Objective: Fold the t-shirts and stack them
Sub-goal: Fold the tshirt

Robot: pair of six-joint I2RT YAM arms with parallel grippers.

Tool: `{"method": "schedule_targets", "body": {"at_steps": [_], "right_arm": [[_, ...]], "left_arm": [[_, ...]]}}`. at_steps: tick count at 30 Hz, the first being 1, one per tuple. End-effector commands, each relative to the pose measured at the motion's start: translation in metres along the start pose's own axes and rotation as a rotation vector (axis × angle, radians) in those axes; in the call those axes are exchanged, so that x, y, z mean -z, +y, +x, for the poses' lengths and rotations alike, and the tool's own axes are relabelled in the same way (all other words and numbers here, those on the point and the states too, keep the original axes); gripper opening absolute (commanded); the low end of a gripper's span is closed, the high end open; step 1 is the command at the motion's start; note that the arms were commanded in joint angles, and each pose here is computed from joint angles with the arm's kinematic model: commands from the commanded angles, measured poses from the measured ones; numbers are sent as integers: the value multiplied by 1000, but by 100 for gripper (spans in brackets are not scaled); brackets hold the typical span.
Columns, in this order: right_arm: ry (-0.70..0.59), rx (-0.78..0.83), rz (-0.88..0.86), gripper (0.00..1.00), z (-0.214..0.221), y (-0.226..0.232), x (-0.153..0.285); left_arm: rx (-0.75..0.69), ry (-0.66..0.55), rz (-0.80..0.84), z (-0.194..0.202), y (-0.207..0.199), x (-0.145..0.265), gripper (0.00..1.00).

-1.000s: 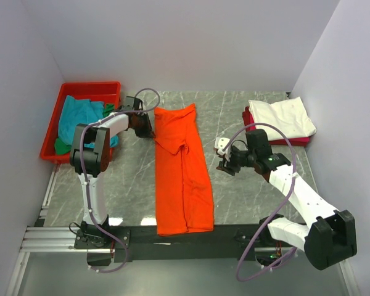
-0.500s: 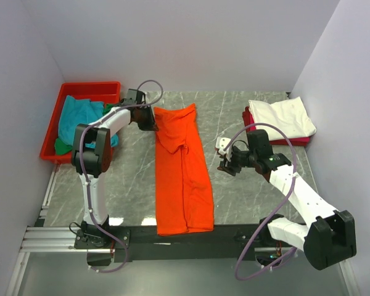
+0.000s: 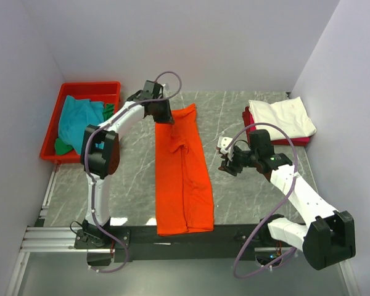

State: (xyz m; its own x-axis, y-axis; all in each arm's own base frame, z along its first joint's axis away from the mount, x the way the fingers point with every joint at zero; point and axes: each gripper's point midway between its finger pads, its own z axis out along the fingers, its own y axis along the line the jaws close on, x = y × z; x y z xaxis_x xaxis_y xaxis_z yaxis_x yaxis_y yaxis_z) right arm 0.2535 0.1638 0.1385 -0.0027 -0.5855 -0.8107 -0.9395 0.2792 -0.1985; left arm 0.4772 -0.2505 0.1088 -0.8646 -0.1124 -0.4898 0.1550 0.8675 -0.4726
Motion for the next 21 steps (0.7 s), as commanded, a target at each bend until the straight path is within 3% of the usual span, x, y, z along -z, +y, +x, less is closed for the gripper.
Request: {"method": "schedule_targets", "body": {"at_steps": [1,8,12,16,21], "right_arm": [[-21,6,-8,56,-4,1,1],[-7,-6,-2,56,0,0,3],[-3,-13,-4,56,2,-1,2],[3,-22,-19,56,1,-2,0],[11,-24,-91,56,2,6,-2]], "left_arm": [[-34,23,18,1,-17,-15,19],[-53,76,87,14,-43,-40,47],[-97,-50,90,-13,-55,-9,49],[-150,-217,63,-35,-60,48,49],[-170,-240,40,-13,-40,79,48]]}}
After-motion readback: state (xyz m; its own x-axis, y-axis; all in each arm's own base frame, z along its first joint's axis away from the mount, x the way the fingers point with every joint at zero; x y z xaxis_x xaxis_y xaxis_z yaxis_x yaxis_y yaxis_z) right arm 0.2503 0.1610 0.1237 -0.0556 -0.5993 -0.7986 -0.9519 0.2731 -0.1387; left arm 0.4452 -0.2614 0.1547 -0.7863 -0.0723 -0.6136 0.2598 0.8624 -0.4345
